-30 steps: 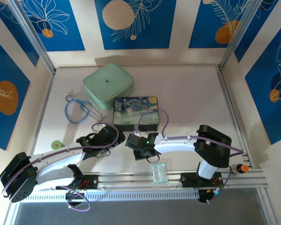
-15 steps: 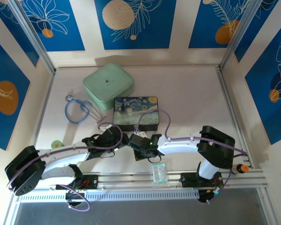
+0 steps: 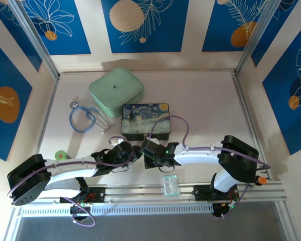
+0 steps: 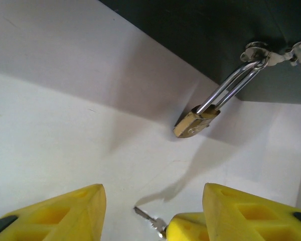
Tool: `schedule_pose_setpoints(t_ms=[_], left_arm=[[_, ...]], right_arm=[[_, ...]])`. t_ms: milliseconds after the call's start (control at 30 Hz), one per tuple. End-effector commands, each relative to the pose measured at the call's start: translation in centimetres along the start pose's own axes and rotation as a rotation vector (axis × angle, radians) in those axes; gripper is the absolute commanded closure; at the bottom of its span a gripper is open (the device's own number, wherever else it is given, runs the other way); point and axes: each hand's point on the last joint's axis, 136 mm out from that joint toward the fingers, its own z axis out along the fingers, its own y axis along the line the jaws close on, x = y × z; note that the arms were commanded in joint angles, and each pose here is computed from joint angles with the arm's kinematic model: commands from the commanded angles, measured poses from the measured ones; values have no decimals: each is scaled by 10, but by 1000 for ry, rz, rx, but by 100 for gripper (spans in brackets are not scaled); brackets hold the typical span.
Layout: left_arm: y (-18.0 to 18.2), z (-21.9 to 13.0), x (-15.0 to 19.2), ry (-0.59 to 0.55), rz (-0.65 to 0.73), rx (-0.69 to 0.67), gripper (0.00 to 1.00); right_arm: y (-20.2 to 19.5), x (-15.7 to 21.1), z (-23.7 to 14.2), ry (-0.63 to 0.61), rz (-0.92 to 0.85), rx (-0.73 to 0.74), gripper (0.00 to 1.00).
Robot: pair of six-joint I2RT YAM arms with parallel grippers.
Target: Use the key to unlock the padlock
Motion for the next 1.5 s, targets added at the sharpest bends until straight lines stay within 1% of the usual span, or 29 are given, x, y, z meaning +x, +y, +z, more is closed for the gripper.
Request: schedule_pose_setpoints(t_ms=[0, 133, 200, 233, 300, 367, 400, 500, 633, 733, 933, 1033, 1100, 1167, 1233, 1300, 1467], left_arm=[[0, 5, 5, 11, -64, 7, 47], [9, 7, 5, 0, -131, 5, 48], [11, 5, 6, 4, -194, 16, 47], [10, 3, 6, 10, -230, 21, 45], [7, -1, 8, 25, -325, 41, 32], [4, -6, 7, 30, -412, 67, 23], [2, -9, 6, 30, -461, 81, 20], [-5, -17, 1, 24, -552, 146, 15], [-13, -24, -5, 18, -623, 200, 10], [-20, -26, -8, 18, -653, 236, 10], [-38, -24, -5, 65, -696, 299, 10], [-41, -24, -8, 53, -702, 322, 17], [-40, -25, -11, 39, -713, 329, 24], [-40, -26, -14, 27, -727, 351, 26], [-42, -28, -17, 20, -741, 378, 25], [-41, -30, -19, 11, -745, 387, 19], [-39, -35, -25, -16, -766, 394, 12]], right_arm=[[5, -10, -9, -43, 34, -40, 98], [2, -12, -9, -60, 54, -44, 98], [4, -16, -12, -71, 75, -76, 98], [4, -17, -14, -79, 83, -87, 98], [8, -24, -20, -100, 91, -115, 98], [11, -31, -26, -120, 89, -130, 98], [13, -35, -30, -130, 83, -140, 98], [21, -47, -40, -158, 70, -168, 98], [38, -60, -50, -191, 52, -223, 98], [53, -68, -55, -203, 42, -270, 98], [79, -71, -58, -206, 5, -339, 98], [85, -67, -57, -201, -14, -346, 98], [85, -64, -57, -199, -13, -346, 98], [86, -62, -58, -201, -10, -361, 98], [85, -60, -59, -205, -4, -372, 98], [84, -60, -61, -214, 4, -376, 98], [81, -62, -64, -237, 2, -374, 98]])
